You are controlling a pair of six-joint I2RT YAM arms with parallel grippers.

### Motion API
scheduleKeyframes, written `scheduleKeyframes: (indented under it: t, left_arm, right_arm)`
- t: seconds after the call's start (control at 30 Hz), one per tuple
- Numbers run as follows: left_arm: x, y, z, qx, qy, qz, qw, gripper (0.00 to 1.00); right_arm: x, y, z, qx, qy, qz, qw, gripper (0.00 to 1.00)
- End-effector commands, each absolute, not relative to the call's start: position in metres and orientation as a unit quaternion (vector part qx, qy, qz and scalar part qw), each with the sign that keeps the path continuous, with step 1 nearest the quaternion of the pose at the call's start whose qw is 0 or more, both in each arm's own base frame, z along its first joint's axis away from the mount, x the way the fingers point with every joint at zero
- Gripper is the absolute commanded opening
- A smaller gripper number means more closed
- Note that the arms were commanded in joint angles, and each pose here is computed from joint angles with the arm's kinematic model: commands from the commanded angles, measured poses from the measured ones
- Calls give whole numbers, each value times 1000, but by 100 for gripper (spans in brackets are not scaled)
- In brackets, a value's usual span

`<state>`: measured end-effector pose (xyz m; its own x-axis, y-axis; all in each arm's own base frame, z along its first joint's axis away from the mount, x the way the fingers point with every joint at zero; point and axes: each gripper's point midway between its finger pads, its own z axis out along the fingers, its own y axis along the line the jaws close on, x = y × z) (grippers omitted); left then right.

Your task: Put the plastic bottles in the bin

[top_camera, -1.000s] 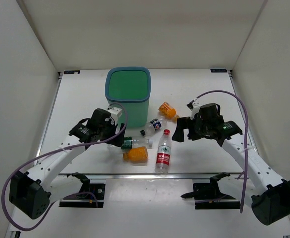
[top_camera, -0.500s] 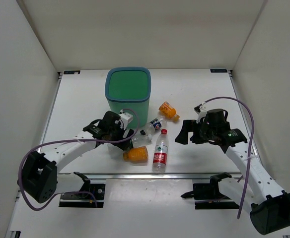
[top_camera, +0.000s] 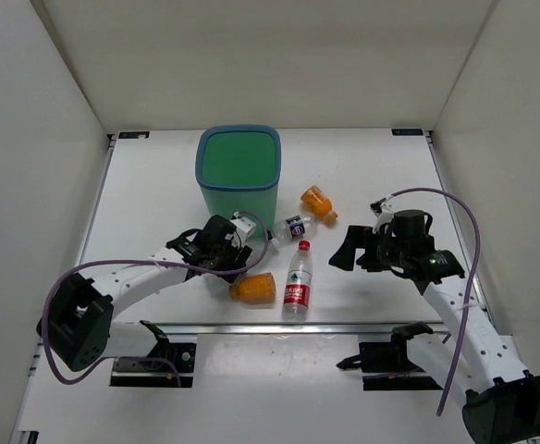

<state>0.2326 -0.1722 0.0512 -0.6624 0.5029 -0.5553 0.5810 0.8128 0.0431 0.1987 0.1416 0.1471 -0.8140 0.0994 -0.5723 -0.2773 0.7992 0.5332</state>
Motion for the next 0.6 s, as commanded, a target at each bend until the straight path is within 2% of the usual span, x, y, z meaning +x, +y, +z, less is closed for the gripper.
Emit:
scheduleKeyframes:
  t: [0.0,0.13,0.3,0.4,0.57]
  left_arm:
    - [233,-172,49,297,910,-59,284,71]
    - [234,-173,77,307,894,-63,321,61]
    - [220,-195,129,359,856,-117,354,60]
    - [212,-206,168,385,830,-136,380,56]
    - [193,-242,247,417,764,-248,426,53]
  right_arm:
    - [206,139,158,-39,888,318,330,99]
    - [207,135,160,-31,885,313,343,99]
    - [209,138,167,-34,879,324,349,99]
    - [210,142,167,-41,878,325,349,99]
    - [218,140,169,-39,878,318,356,99]
